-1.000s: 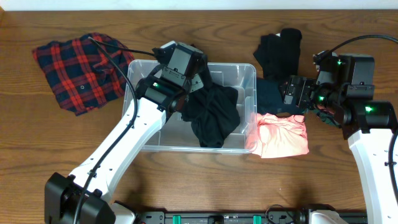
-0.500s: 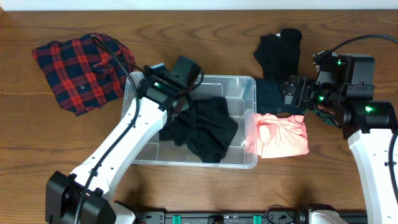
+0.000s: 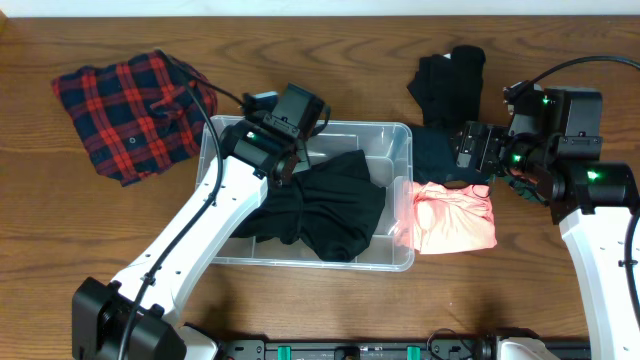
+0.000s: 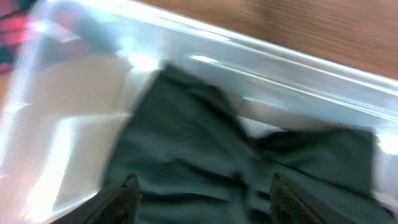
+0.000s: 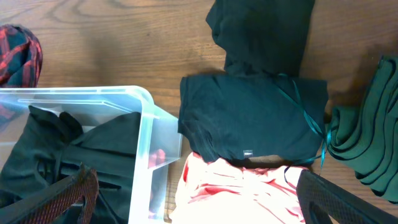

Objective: Pack container
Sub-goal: 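Release the black garment and press it flat in the bin, then move the left gripper to the plaid shirt and grasp it, then lift the plaid shirt and drop it into the bin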

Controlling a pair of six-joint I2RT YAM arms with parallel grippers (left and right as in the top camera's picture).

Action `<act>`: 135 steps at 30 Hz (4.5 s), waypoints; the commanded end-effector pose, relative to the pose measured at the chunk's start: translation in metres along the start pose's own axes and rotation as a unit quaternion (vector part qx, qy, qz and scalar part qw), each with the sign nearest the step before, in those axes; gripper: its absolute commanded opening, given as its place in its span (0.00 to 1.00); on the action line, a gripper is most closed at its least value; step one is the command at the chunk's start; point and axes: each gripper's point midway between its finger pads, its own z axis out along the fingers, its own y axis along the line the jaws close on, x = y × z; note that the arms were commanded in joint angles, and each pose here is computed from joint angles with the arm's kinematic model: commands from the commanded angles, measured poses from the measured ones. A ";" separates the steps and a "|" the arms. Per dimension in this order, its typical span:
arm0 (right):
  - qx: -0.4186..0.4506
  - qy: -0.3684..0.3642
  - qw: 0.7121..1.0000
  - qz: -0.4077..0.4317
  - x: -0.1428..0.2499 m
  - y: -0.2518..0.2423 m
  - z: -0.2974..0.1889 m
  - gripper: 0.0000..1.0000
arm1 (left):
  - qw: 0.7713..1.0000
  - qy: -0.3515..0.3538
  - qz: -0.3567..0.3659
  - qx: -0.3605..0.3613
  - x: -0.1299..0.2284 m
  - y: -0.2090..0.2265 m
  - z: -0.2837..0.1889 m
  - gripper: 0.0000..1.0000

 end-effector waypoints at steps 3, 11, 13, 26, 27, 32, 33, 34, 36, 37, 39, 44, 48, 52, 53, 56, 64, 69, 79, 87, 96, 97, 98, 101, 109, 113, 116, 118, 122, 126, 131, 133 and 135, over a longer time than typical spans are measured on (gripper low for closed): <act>0.002 -0.008 1.000 0.007 -0.006 -0.001 -0.004 0.99 | 0.957 0.070 0.210 0.185 0.034 -0.065 -0.015 0.64; 0.002 -0.008 1.000 0.007 -0.006 -0.001 -0.004 0.99 | 0.894 0.190 0.342 0.220 0.104 -0.069 0.005 0.59; 0.002 -0.008 1.000 0.007 -0.006 -0.001 -0.004 0.99 | 0.865 0.227 0.367 0.254 0.124 -0.075 0.005 0.60; 0.002 -0.008 1.000 0.007 -0.006 -0.001 -0.004 0.99 | 0.849 0.296 0.388 0.202 0.152 -0.069 0.103 0.67; 0.002 -0.008 1.000 0.007 -0.006 -0.001 -0.004 0.99 | 0.857 0.281 0.391 0.183 0.145 -0.066 0.113 0.66; 0.002 -0.008 1.000 0.007 -0.006 -0.001 -0.004 0.99 | 0.883 0.199 0.412 0.103 0.107 -0.058 0.136 0.66; 0.002 -0.008 1.000 0.007 -0.006 -0.001 -0.004 0.99 | 0.886 0.186 0.414 0.091 0.101 -0.058 0.138 0.67; 0.002 -0.008 1.000 0.007 -0.006 -0.001 -0.004 0.99 | 0.888 0.176 0.416 0.082 0.096 -0.057 0.140 0.66; 0.002 -0.008 1.000 0.007 -0.006 -0.001 -0.004 0.99 | 0.891 0.160 0.418 0.072 0.089 -0.057 0.143 0.66; 0.002 -0.008 1.000 0.007 -0.006 -0.001 -0.004 0.99 | 0.892 0.156 0.418 0.069 0.086 -0.057 0.144 0.66; 0.002 -0.008 1.000 0.007 -0.006 -0.001 -0.004 0.99 | 0.893 0.151 0.418 0.068 0.082 -0.059 0.143 0.67; 0.002 -0.008 1.000 0.007 -0.006 -0.001 -0.004 0.99 | 0.894 0.146 0.417 0.070 0.069 -0.063 0.119 0.67; 0.002 -0.008 1.000 0.007 -0.006 -0.001 -0.004 0.99 | 0.911 0.110 0.389 0.080 0.045 -0.068 0.073 0.68; 0.002 -0.008 1.000 0.007 -0.006 -0.001 -0.004 0.99 | 0.951 0.034 0.298 0.075 0.007 -0.057 0.018 0.77; 0.002 -0.008 1.000 0.007 -0.006 -0.001 -0.004 0.99 | 0.963 0.010 0.264 0.060 -0.005 -0.047 0.004 0.80; 0.002 -0.008 1.000 0.007 -0.006 -0.001 -0.004 0.99 | 0.983 -0.060 0.171 0.023 -0.039 -0.006 -0.038 0.85; 0.002 -0.008 1.000 0.007 -0.006 -0.001 -0.004 0.99 | 0.989 -0.116 -0.063 -0.059 -0.087 0.156 -0.082 0.96; 0.002 -0.008 1.000 0.007 -0.006 -0.001 -0.004 0.99 | 0.986 -0.078 -0.147 -0.001 -0.090 0.236 -0.059 0.98; 0.002 -0.008 1.000 0.007 -0.006 -0.001 -0.004 0.99 | 0.952 -0.063 -0.277 0.115 -0.094 0.350 0.037 1.00; 0.002 -0.008 1.000 0.007 -0.006 -0.001 -0.004 0.99 | 0.941 -0.053 -0.287 0.173 -0.086 0.374 0.130 0.98; 0.002 -0.008 1.000 0.007 -0.006 -0.001 -0.004 0.99 | 0.939 -0.101 -0.244 0.219 -0.109 0.361 0.176 0.98; 0.002 -0.008 1.000 0.007 -0.006 -0.001 -0.004 0.99 | 0.939 -0.099 -0.242 0.221 -0.109 0.358 0.181 0.98; 0.002 -0.008 1.000 0.007 -0.006 -0.001 -0.004 0.99 | 0.940 -0.096 -0.240 0.224 -0.109 0.354 0.184 0.98; 0.002 -0.008 1.000 0.007 -0.006 -0.001 -0.004 0.99 | 0.939 -0.087 -0.239 0.231 -0.108 0.343 0.197 0.98; 0.002 -0.008 1.000 0.007 -0.006 -0.001 -0.004 0.99 | 0.937 -0.080 -0.246 0.234 -0.107 0.338 0.202 0.52; 0.002 -0.008 1.000 0.007 -0.006 -0.001 -0.004 0.99 | 0.922 -0.079 -0.261 0.275 -0.108 0.331 0.192 0.08; 0.002 -0.008 1.000 0.007 -0.006 -0.001 -0.004 0.99 | 0.899 -0.092 -0.259 0.341 -0.116 0.320 0.167 0.06; 0.002 -0.008 1.000 0.007 -0.006 -0.001 -0.004 0.99 | 0.887 -0.093 -0.263 0.368 -0.118 0.315 0.149 0.06; 0.002 -0.008 1.000 0.007 -0.006 -0.001 -0.004 0.99 | 0.877 -0.103 -0.263 0.389 -0.127 0.310 0.102 0.06; 0.002 -0.008 1.000 0.007 -0.006 -0.001 -0.004 0.99 | 0.864 -0.155 -0.216 0.427 -0.150 0.288 0.016 0.06; 0.002 -0.008 1.000 0.007 -0.006 -0.001 -0.004 0.99 | 0.869 -0.229 -0.130 0.419 -0.160 0.246 -0.100 0.06; 0.002 -0.008 1.000 0.007 -0.006 -0.001 -0.004 0.99 | 0.867 -0.253 -0.092 0.420 -0.155 0.218 -0.145 0.06; 0.002 -0.008 1.000 0.007 -0.006 -0.001 -0.004 0.99 | 0.860 -0.268 -0.053 0.430 -0.145 0.184 -0.184 0.06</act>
